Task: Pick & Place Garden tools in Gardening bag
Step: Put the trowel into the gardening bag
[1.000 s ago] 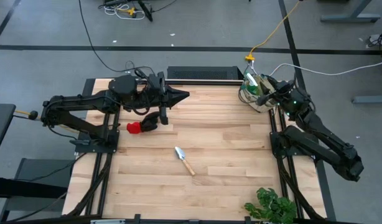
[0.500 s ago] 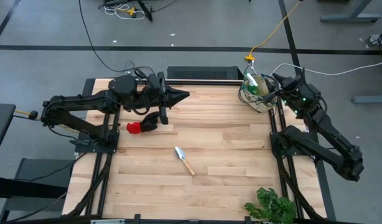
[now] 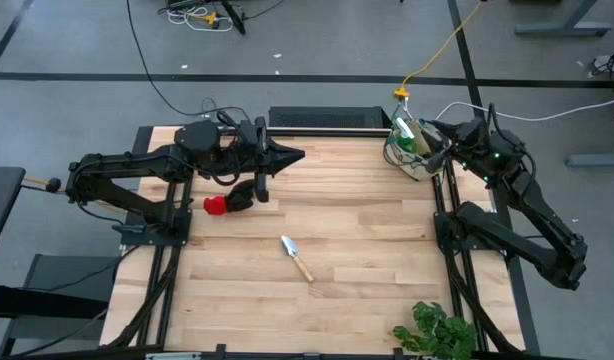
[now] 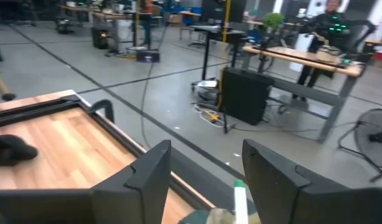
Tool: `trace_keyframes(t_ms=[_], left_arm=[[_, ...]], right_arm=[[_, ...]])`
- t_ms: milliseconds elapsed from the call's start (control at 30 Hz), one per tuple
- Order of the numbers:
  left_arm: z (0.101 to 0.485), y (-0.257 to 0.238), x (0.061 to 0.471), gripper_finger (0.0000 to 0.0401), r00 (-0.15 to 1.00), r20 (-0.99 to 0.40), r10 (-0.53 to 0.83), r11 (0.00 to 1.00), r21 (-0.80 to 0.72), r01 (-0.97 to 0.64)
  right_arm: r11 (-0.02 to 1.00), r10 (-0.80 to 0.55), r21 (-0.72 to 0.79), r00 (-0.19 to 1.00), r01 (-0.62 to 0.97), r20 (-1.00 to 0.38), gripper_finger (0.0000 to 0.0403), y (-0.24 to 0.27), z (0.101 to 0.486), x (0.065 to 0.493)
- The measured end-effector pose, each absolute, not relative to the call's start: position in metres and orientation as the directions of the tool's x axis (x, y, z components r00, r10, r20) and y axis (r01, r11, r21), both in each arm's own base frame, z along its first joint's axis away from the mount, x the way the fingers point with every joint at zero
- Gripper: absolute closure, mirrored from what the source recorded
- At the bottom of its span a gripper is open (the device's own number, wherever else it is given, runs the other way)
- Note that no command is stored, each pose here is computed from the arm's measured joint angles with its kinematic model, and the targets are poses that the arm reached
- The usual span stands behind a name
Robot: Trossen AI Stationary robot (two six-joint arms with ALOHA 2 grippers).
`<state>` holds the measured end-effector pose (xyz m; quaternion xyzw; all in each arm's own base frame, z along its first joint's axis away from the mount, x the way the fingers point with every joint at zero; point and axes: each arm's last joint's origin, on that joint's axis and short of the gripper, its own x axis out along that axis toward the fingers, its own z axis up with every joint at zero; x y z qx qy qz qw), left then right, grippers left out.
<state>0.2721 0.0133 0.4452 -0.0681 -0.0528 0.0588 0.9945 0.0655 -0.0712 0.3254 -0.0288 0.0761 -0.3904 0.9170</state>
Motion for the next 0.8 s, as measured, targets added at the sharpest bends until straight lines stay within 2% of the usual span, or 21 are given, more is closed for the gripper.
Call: trace_keyframes(t_ms=[333,800], left_arm=[[0.4452,0.0128,0.2722,0.0399,0.990,0.097,0.106,0.986,-0.140,-0.092],[0.4451,0.0127,0.2722,0.0399,0.990,0.096,0.105,0.989,-0.115,-0.094]], right_arm=[[0.771,-0.637,-0.099,0.762,0.629,-0.115,0.0271,-0.0688,0.3255,0.0677],[0.796,-0.605,-0.087,0.788,0.598,-0.114,0.0376,-0.0679,0.3256,0.0685]])
